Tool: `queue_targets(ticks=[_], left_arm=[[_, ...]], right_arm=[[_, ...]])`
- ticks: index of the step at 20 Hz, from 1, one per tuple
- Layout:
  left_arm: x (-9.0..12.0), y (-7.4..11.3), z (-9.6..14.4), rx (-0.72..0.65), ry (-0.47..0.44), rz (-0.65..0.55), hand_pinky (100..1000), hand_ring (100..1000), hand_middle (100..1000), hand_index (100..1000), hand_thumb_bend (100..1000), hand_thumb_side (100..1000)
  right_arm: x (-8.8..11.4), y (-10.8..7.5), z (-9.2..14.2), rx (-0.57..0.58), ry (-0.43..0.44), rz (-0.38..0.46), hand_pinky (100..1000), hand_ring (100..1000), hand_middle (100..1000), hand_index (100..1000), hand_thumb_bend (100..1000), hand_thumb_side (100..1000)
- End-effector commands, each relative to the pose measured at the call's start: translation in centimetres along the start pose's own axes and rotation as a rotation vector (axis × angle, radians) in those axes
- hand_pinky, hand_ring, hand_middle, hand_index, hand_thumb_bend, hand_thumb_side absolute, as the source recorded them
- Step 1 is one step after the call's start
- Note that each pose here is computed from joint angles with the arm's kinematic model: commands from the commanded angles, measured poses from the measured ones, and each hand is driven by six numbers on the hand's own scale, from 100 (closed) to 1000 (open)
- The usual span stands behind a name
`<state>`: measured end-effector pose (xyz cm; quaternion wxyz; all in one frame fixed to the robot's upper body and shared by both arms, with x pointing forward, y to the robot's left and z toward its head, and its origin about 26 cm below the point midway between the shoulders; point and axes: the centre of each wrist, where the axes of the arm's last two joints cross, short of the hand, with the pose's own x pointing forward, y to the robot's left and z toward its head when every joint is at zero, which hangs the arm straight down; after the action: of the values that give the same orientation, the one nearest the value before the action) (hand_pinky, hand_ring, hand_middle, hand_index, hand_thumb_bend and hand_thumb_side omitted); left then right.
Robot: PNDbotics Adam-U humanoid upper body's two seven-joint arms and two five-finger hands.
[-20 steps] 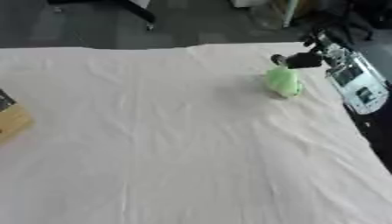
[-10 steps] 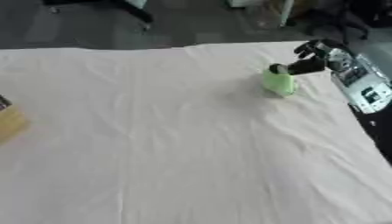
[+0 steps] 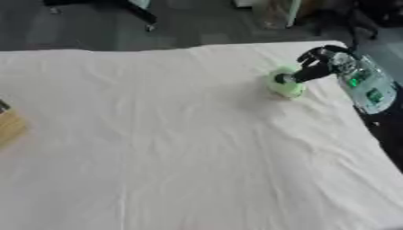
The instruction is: Pick up the objects with one hand, pass them to the other hand, and then place them into the box on the other side of the table.
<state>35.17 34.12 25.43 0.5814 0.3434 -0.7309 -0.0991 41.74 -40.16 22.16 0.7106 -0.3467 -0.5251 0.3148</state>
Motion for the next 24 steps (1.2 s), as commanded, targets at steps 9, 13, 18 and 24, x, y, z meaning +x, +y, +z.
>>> queue_targets(ticks=[9, 13, 18, 24], left_arm=[[0.8, 1.0, -0.1, 0.025, -0.019, 0.002, 494, 639, 559, 733, 319, 649], [0.7, 1.0, -0.2, 0.026, -0.017, 0.008, 493, 638, 558, 731, 317, 650], [0.7, 0.9, -0.1, 0.025, -0.015, 0.013, 492, 637, 557, 730, 315, 652], [0.7, 0.9, -0.1, 0.026, -0.014, 0.016, 493, 637, 557, 729, 312, 653]], right_arm=[[0.0, -0.9, -0.3, -0.059, 0.058, 0.050, 837, 814, 809, 849, 621, 313], [-0.1, -0.4, -0.6, -0.042, 0.065, 0.051, 835, 809, 801, 845, 596, 311], [-0.1, 0.3, -1.1, -0.053, 0.085, 0.045, 831, 798, 783, 835, 572, 284], [-0.6, 0.9, -1.7, -0.056, 0.120, 0.029, 827, 789, 763, 822, 516, 269]])
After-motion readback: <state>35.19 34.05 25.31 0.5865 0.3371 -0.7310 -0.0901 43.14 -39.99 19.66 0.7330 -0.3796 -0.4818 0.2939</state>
